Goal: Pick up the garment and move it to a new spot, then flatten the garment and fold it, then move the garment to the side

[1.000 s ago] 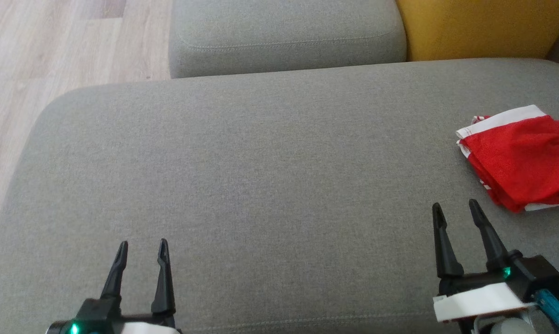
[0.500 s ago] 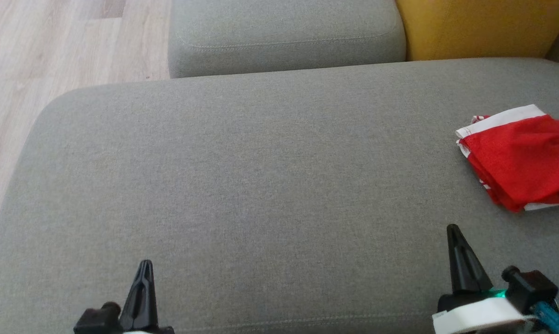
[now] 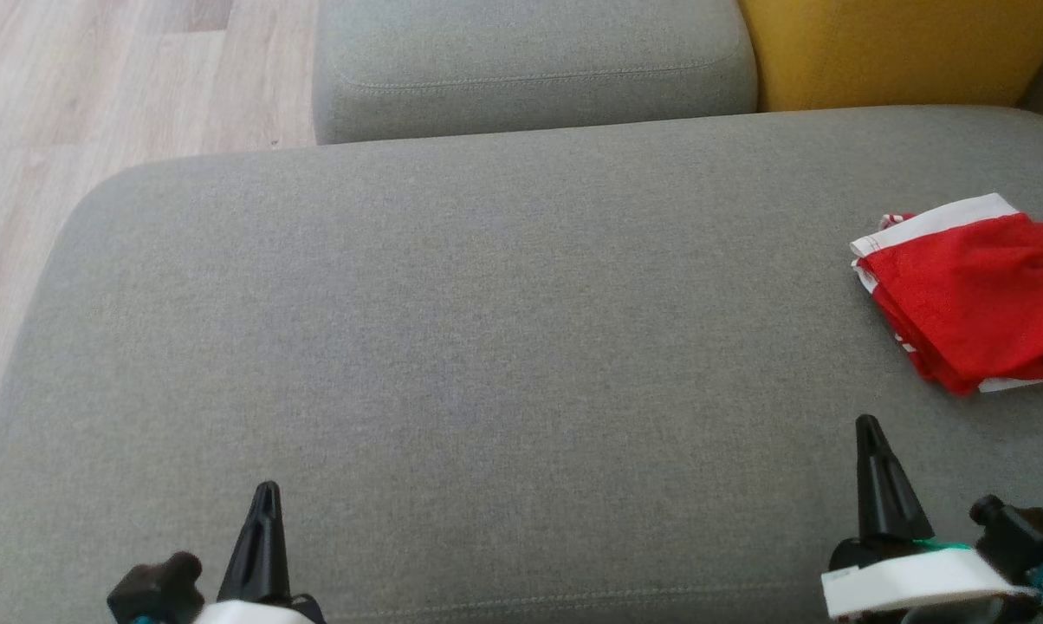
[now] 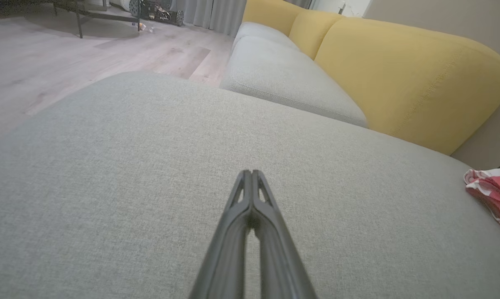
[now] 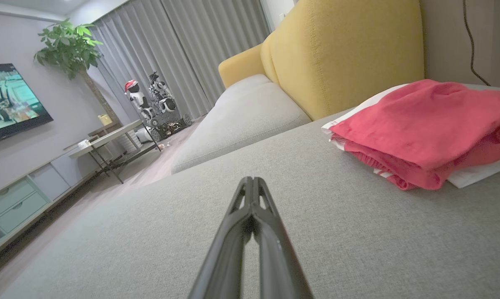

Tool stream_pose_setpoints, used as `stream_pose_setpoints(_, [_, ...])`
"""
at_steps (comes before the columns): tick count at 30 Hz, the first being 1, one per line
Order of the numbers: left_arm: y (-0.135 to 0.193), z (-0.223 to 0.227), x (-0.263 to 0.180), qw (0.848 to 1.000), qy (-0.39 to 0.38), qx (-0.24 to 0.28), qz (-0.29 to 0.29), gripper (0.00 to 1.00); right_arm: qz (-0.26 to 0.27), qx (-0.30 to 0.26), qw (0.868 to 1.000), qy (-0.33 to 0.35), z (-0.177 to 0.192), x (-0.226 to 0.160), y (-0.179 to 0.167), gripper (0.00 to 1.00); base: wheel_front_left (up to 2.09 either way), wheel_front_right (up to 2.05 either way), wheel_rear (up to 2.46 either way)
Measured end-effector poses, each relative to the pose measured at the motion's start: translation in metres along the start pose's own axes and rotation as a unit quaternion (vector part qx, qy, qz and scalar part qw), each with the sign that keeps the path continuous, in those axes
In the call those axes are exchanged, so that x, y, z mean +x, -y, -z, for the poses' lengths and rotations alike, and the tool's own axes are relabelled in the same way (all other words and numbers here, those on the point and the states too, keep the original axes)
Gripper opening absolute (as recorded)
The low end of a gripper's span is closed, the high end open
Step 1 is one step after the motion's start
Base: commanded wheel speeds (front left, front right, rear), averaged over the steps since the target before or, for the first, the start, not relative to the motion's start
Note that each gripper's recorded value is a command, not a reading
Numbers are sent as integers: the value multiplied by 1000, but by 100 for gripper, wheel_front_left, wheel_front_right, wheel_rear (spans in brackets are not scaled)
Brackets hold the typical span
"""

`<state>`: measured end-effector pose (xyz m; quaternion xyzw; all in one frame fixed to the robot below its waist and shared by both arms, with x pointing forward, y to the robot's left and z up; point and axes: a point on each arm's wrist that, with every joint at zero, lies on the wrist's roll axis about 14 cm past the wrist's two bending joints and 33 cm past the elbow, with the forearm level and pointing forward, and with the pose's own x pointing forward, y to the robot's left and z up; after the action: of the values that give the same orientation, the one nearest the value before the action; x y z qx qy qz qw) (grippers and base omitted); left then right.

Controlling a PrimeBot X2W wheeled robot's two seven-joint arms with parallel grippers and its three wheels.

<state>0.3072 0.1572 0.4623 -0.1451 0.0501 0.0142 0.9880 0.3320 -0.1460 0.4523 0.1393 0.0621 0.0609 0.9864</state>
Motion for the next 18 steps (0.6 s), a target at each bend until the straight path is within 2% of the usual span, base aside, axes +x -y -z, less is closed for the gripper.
stream_pose_setpoints(18, [-9,3,10,994,-20,-103,-15,0,26,104,994,9,-7,6,12,0,0,0,0])
